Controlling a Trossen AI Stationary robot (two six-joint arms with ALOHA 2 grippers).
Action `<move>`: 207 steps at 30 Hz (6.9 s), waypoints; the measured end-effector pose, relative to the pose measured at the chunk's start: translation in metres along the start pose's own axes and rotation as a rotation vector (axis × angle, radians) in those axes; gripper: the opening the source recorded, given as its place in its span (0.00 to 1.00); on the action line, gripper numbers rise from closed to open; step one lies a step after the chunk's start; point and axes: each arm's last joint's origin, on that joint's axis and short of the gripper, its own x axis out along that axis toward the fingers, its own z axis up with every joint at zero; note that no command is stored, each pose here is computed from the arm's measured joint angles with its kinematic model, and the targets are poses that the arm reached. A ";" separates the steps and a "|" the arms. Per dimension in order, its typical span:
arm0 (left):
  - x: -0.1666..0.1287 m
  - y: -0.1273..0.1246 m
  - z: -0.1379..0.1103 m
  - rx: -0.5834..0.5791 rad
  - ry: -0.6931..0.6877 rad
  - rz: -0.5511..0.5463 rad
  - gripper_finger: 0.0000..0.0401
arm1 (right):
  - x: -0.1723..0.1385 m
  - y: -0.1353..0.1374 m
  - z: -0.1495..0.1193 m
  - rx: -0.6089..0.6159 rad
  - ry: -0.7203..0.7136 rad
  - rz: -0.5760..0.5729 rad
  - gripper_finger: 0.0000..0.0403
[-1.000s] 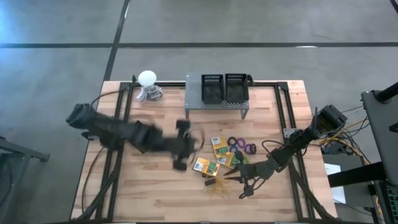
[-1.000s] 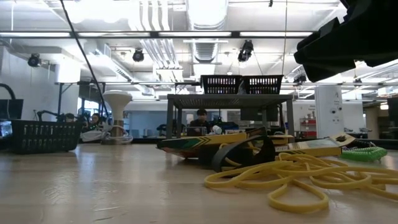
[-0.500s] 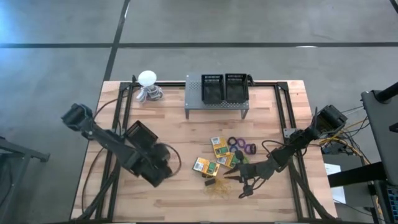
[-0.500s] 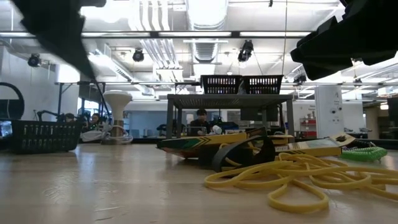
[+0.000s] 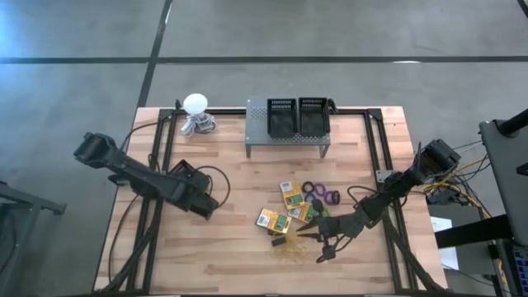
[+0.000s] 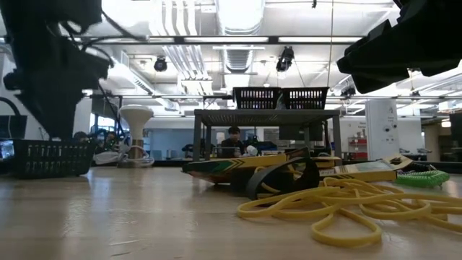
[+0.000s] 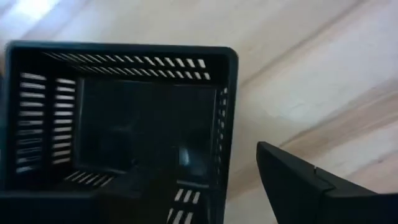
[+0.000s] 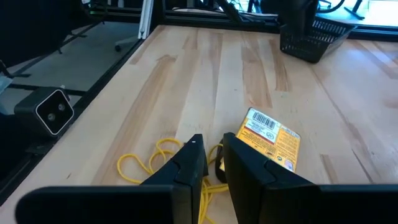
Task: Pick & Place Office Desk Supplies
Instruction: Put the black bin on the shelf, then put the yellow crayon box into the right black bin on the shelf
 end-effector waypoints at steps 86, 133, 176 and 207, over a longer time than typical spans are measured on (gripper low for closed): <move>-0.052 -0.005 0.273 0.997 -0.203 -0.038 0.05 | 0.000 0.000 -0.001 0.006 0.003 0.003 0.14; -0.118 -0.068 0.166 0.819 -0.439 -0.391 0.34 | -0.001 -0.002 0.000 0.048 -0.018 -0.082 0.14; 0.040 -0.140 -0.026 0.528 -0.816 -0.625 0.34 | 0.052 -0.044 0.009 -0.446 0.663 -0.252 0.36; 0.041 -0.141 -0.026 0.523 -0.815 -0.629 0.34 | 0.063 -0.060 0.063 -0.567 0.819 -0.547 0.02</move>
